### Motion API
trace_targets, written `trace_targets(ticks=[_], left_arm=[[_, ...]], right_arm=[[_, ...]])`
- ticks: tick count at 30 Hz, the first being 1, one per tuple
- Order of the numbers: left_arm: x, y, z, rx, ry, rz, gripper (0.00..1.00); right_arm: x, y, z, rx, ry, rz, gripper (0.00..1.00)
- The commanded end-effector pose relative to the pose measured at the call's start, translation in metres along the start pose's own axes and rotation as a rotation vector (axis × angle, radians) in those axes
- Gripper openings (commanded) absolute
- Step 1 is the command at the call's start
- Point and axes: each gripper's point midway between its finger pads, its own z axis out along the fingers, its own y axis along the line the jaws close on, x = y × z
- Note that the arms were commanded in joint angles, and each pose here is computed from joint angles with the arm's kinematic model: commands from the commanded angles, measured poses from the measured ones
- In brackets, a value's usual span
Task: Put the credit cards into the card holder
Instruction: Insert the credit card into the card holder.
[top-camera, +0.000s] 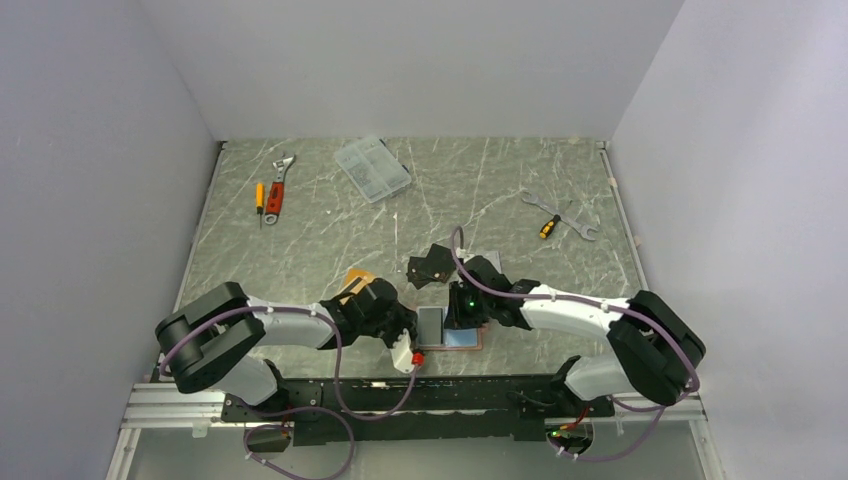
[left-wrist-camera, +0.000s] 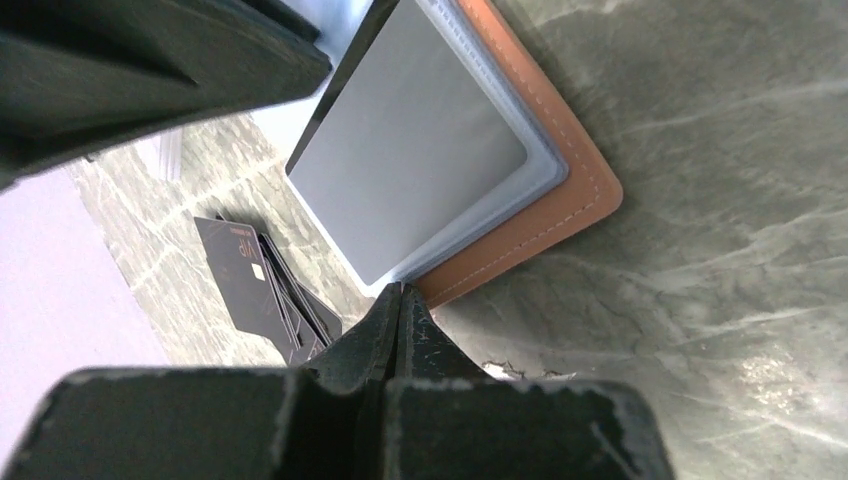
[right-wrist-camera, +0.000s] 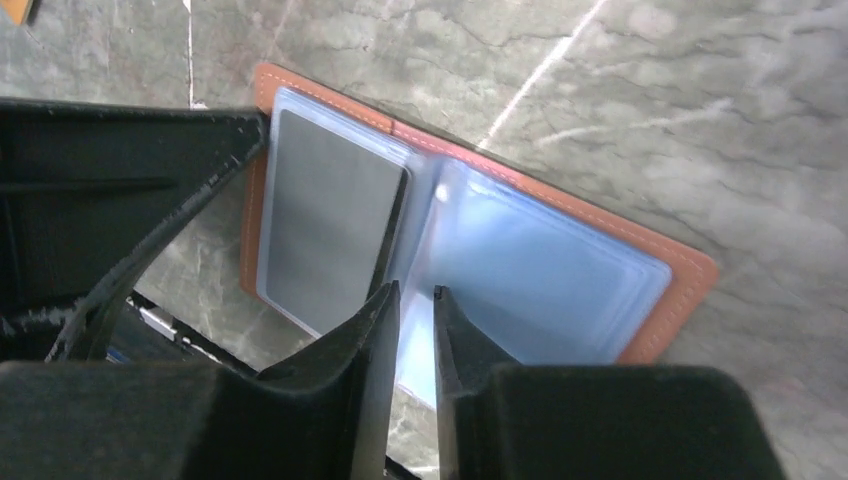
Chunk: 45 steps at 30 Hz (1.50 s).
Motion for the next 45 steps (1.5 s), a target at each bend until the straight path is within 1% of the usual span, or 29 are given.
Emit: trace_targets(ticks=[1, 2, 4, 5, 8, 9, 17, 21, 26, 31, 34, 36, 38, 40, 41, 42, 45], left_arm=[[0.008, 0.016, -0.01, -0.022, 0.036, -0.01, 0.0], [0.01, 0.018, -0.013, -0.026, 0.044, -0.016, 0.0], [0.013, 0.022, -0.017, -0.021, 0.059, -0.04, 0.0], [0.013, 0.025, -0.019, -0.02, 0.06, -0.055, 0.0], [0.007, 0.03, -0.021, -0.025, 0.034, -0.067, 0.0], [0.003, 0.028, -0.02, -0.024, 0.02, -0.061, 0.0], [-0.014, 0.003, -0.009, 0.042, -0.056, -0.004, 0.0], [-0.016, -0.005, -0.004, 0.058, -0.072, 0.023, 0.0], [-0.018, -0.001, 0.002, 0.057, -0.083, 0.016, 0.0], [-0.022, 0.005, 0.008, 0.049, -0.093, 0.006, 0.0], [-0.019, 0.008, 0.008, 0.044, -0.076, 0.01, 0.0], [-0.013, 0.013, 0.004, 0.034, -0.04, 0.004, 0.0], [0.001, 0.021, -0.005, 0.021, 0.018, -0.019, 0.0], [0.013, 0.032, -0.016, 0.008, 0.063, -0.062, 0.01], [0.019, 0.035, -0.022, 0.018, 0.081, -0.093, 0.02], [0.023, 0.048, -0.029, 0.014, 0.097, -0.125, 0.04], [0.033, 0.073, -0.046, 0.031, 0.138, -0.287, 0.08]], right_arm=[[-0.021, 0.0, -0.021, 0.042, -0.064, 0.007, 0.25], [-0.024, 0.0, -0.023, 0.044, -0.078, 0.01, 0.27], [-0.029, -0.003, -0.025, 0.055, -0.082, 0.015, 0.27], [-0.03, -0.002, -0.024, 0.05, -0.085, 0.015, 0.23], [-0.028, 0.001, -0.02, 0.031, -0.077, 0.018, 0.04], [-0.027, 0.003, -0.018, 0.022, -0.072, 0.018, 0.0], [-0.016, 0.008, -0.01, -0.009, -0.03, 0.0, 0.0], [-0.014, 0.015, -0.006, -0.04, -0.009, -0.019, 0.0], [-0.008, 0.021, 0.001, -0.069, 0.027, -0.036, 0.0], [-0.012, 0.026, 0.002, -0.085, 0.025, -0.05, 0.0], [-0.016, 0.028, -0.002, -0.079, 0.019, -0.061, 0.0], [-0.017, 0.021, -0.006, -0.034, 0.024, -0.064, 0.0], [-0.029, 0.008, -0.015, 0.006, -0.01, -0.039, 0.14], [-0.049, -0.004, -0.029, 0.005, -0.073, 0.005, 0.29], [-0.061, -0.009, -0.037, 0.006, -0.107, 0.022, 0.33], [-0.073, -0.015, -0.045, 0.012, -0.146, 0.04, 0.39], [-0.11, -0.026, -0.066, 0.005, -0.255, 0.081, 0.47]])
